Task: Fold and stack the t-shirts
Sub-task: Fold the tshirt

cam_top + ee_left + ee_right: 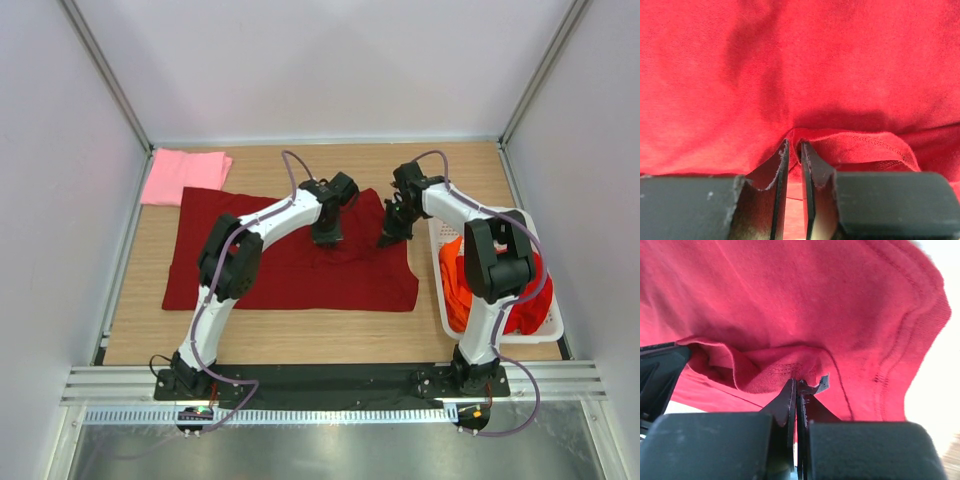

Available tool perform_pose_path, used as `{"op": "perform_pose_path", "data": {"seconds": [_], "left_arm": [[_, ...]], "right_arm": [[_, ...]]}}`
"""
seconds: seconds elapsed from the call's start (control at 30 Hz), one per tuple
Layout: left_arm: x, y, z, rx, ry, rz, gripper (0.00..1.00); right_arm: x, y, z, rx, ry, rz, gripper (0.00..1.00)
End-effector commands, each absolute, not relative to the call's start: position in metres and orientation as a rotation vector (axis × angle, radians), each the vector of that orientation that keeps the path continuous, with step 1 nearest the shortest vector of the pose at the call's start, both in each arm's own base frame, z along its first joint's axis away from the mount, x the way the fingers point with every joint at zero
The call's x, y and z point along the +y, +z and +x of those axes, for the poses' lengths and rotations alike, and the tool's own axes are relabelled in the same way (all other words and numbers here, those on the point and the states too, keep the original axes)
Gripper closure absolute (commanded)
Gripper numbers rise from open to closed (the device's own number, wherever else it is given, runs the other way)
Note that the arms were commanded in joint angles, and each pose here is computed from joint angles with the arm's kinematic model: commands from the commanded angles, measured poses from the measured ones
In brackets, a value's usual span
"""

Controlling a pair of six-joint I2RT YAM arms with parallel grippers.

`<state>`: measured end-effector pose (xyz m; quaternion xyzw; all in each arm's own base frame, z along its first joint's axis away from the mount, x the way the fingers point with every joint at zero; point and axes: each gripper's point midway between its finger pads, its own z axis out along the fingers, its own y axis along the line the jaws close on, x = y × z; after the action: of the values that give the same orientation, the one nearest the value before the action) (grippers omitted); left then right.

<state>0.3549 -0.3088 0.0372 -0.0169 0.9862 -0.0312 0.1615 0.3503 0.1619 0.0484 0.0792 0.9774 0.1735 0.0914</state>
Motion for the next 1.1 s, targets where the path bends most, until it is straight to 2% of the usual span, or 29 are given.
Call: {"op": "perform_pose_path", "data": {"seconds": [0.0,0.57,0.67,0.8,0.87,0.93,0.97,1.07], "left_arm": [[-0.309,0.081,0.367,2.713,-0.095,-0.018,0.84],[-0.296,0.090,0.374,2.679,0.002,0.035,0.85],[-0.299,0.089,0.374,2.680,-0.013,0.057,0.90],[-0.304,0.092,0.374,2.682,-0.056,0.060,0.63],[-0.308,0.091,0.375,2.684,-0.079,0.056,0.60],[-0.314,0.086,0.374,2.706,-0.097,0.063,0.58],[-0.315,0.084,0.376,2.706,-0.097,0.063,0.57],[-0.321,0.079,0.377,2.729,-0.105,0.071,0.54]], "right_arm": [[0.175,0.064,0.368,2.836,0.635,0.284,0.99],[0.189,0.089,0.408,2.739,0.789,0.414,0.99],[0.191,0.087,0.410,2.747,0.794,0.425,0.99],[0.188,0.084,0.410,2.760,0.765,0.426,0.99],[0.187,0.081,0.410,2.766,0.762,0.436,0.99],[0.188,0.078,0.409,2.774,0.765,0.433,0.91],[0.188,0.078,0.410,2.772,0.761,0.434,0.91],[0.183,0.078,0.416,2.765,0.741,0.438,0.81]]}}
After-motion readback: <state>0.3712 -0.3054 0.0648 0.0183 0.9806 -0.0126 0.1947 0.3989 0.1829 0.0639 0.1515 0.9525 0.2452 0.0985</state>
